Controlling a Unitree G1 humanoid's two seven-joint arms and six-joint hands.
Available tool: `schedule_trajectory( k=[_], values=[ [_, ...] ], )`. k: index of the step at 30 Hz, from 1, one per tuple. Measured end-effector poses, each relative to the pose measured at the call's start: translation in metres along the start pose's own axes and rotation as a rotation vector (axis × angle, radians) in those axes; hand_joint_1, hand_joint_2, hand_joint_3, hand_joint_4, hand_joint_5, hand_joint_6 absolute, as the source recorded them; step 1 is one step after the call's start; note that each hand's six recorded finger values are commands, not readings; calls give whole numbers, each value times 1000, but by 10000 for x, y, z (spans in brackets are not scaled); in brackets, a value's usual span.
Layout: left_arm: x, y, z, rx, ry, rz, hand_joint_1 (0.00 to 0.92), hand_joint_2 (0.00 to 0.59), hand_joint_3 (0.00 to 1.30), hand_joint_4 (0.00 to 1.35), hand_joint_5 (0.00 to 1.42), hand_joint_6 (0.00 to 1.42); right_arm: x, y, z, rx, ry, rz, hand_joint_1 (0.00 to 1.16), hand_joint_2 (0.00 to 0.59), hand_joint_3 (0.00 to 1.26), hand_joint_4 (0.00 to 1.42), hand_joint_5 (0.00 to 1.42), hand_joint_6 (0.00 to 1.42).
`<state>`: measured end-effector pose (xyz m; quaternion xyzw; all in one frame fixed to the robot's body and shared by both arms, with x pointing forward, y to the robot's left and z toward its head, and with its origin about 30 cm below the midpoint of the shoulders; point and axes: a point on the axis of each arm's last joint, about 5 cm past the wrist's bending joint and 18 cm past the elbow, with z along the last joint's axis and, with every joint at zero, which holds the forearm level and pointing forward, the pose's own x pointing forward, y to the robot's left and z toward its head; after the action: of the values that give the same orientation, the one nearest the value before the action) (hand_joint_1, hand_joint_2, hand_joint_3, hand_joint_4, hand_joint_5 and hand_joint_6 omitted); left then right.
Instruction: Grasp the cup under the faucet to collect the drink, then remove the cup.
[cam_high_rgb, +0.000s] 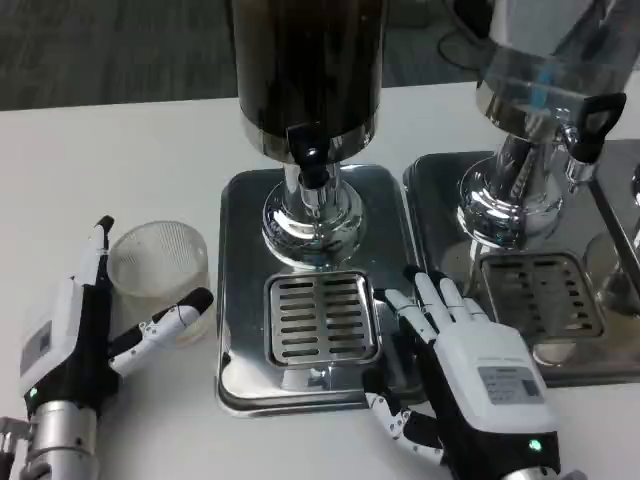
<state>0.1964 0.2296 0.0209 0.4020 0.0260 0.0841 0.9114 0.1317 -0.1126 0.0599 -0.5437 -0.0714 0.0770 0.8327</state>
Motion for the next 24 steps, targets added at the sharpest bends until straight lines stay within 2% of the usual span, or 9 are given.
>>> schedule_trajectory(
  k=[8, 14, 18, 24],
  values=[
    [41, -13, 44, -11, -47, 16, 244, 30, 135, 187, 414, 442, -15, -3, -9, 0, 12, 9, 564, 391, 166, 0, 0, 116],
    [39, -25, 41, -4, -58, 21, 303, 53, 181, 257, 491, 541, -5, -11, -13, 0, 13, 13, 566, 391, 174, 0, 0, 134],
    [48, -32, 49, 1, -65, 38, 360, 73, 210, 297, 536, 597, 5, -18, -16, -1, 12, 9, 566, 391, 175, 0, 0, 136],
    [1, -69, 36, 26, -82, 85, 385, 95, 258, 360, 583, 687, 10, -21, -19, 11, 15, 10, 567, 391, 175, 0, 0, 141]
  ],
)
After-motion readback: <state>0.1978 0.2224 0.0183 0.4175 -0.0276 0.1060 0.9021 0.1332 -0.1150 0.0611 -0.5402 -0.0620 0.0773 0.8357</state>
